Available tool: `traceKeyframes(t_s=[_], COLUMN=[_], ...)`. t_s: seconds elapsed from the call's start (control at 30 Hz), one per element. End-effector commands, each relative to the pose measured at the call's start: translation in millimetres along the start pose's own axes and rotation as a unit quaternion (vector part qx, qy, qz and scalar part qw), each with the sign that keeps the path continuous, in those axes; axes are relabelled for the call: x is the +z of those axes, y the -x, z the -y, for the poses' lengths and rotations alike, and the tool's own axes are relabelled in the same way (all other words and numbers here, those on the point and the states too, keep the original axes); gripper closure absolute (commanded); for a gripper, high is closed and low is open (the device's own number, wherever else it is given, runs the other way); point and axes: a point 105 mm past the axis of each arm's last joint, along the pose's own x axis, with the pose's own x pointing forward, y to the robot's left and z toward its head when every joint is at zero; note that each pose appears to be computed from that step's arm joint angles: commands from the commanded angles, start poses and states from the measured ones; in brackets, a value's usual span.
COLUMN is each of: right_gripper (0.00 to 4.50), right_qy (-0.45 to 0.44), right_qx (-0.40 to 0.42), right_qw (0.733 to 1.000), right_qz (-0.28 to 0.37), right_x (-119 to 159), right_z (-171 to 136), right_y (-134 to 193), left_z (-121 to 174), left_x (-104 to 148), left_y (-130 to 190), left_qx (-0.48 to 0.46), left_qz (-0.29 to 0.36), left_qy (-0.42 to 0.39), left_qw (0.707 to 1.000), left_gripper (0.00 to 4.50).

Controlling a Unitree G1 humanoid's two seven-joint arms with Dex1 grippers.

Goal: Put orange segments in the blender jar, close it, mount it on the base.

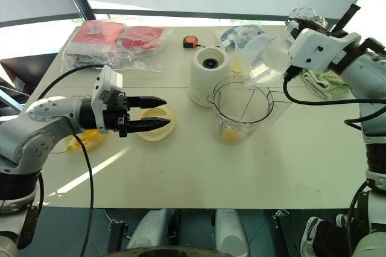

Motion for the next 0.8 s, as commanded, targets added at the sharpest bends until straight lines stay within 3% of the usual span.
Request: traceKeyframes(t_s=[0.03, 0.37, 0.6, 0.8], right_gripper=[4.46, 4.46, 4.46, 4.46], right_qy=[0.043, 0.08, -0.061, -0.269], right_qx=[-0.03, -0.033, -0.061, -0.08], right_qw=[0.999, 0.996, 0.996, 0.958], right_qz=[0.013, 0.024, -0.005, -0.061], right_x=[8.0, 11.0, -5.1, -31.9], right_z=[20.5, 22.0, 23.4, 9.8], right_y=[2.8, -0.9, 1.6, 17.0], left_z=[0.4, -0.1, -0.6, -1.4], left_x=[7.8, 7.8, 5.6, 1.4], left_y=[-0.2, -1.6, -2.3, -2.9], left_qx=[-0.004, -0.004, -0.002, 0.001], left_qz=[0.009, 0.011, 0.01, 0.005], left_qy=[-0.019, -0.02, -0.021, -0.022], left_qw=[1.0, 1.0, 1.0, 1.0], left_gripper=[1.6, 1.6, 1.6, 1.6])
